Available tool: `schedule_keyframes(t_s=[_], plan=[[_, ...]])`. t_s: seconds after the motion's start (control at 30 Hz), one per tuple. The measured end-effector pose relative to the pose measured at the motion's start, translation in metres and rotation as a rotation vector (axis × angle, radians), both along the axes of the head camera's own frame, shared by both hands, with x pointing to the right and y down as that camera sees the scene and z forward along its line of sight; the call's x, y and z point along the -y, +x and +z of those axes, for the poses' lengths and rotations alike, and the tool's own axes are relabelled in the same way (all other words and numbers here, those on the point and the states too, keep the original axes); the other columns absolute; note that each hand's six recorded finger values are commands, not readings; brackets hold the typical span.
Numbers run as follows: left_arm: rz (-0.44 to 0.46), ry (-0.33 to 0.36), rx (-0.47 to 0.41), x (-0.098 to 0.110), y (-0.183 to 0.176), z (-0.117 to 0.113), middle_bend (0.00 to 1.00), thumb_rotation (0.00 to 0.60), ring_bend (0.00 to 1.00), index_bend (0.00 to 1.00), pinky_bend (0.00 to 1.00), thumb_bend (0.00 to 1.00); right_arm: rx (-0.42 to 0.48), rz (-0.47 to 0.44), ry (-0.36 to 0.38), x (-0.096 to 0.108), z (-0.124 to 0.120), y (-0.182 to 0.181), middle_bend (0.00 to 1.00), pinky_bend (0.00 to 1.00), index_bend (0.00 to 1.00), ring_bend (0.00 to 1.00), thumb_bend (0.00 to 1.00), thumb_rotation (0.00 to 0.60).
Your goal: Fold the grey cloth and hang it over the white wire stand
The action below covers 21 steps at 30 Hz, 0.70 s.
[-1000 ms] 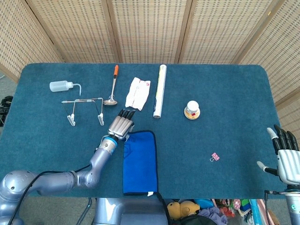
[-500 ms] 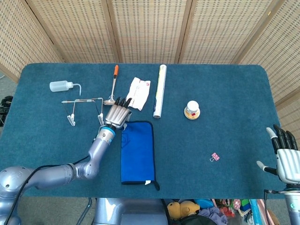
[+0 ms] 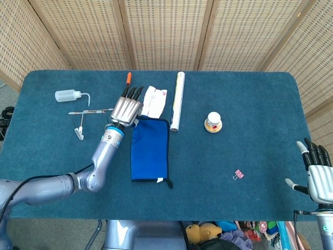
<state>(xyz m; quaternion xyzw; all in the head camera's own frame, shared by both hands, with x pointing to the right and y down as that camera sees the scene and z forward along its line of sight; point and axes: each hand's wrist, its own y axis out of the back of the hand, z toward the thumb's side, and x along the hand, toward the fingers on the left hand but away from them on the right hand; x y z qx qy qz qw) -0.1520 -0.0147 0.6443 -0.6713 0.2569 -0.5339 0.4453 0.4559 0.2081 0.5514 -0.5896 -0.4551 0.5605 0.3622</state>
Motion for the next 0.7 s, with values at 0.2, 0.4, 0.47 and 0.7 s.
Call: schedule_keyframes(t_s=[0.2, 0.4, 0.47, 0.7], plan=[[-0.06, 0.038, -0.04, 0.023, -0.015, -0.032, 0.0, 0.6, 0.0, 0.79, 0.0, 0.61, 0.003, -0.012, 0.0, -0.001, 0.0, -0.003, 0.0, 0.0, 0.0, 0.0, 0.0, 0.6], [-0.111, 0.07, -0.076, 0.039, -0.034, -0.059, 0.0, 0.6, 0.0, 0.79, 0.0, 0.61, 0.004, -0.015, 0.0, -0.002, -0.001, -0.005, 0.0, 0.0, 0.0, 0.0, 0.0, 0.6], [-0.127, 0.085, -0.08, 0.044, -0.04, -0.067, 0.0, 0.6, 0.0, 0.79, 0.0, 0.61, 0.005, -0.016, 0.002, -0.002, -0.001, -0.005, 0.0, 0.0, 0.0, 0.0, 0.0, 0.6], [-0.182, 0.141, -0.067, 0.065, -0.07, -0.09, 0.0, 0.6, 0.0, 0.79, 0.0, 0.6, 0.002, -0.023, 0.001, -0.003, -0.001, -0.007, 0.0, 0.0, 0.0, 0.0, 0.0, 0.6]])
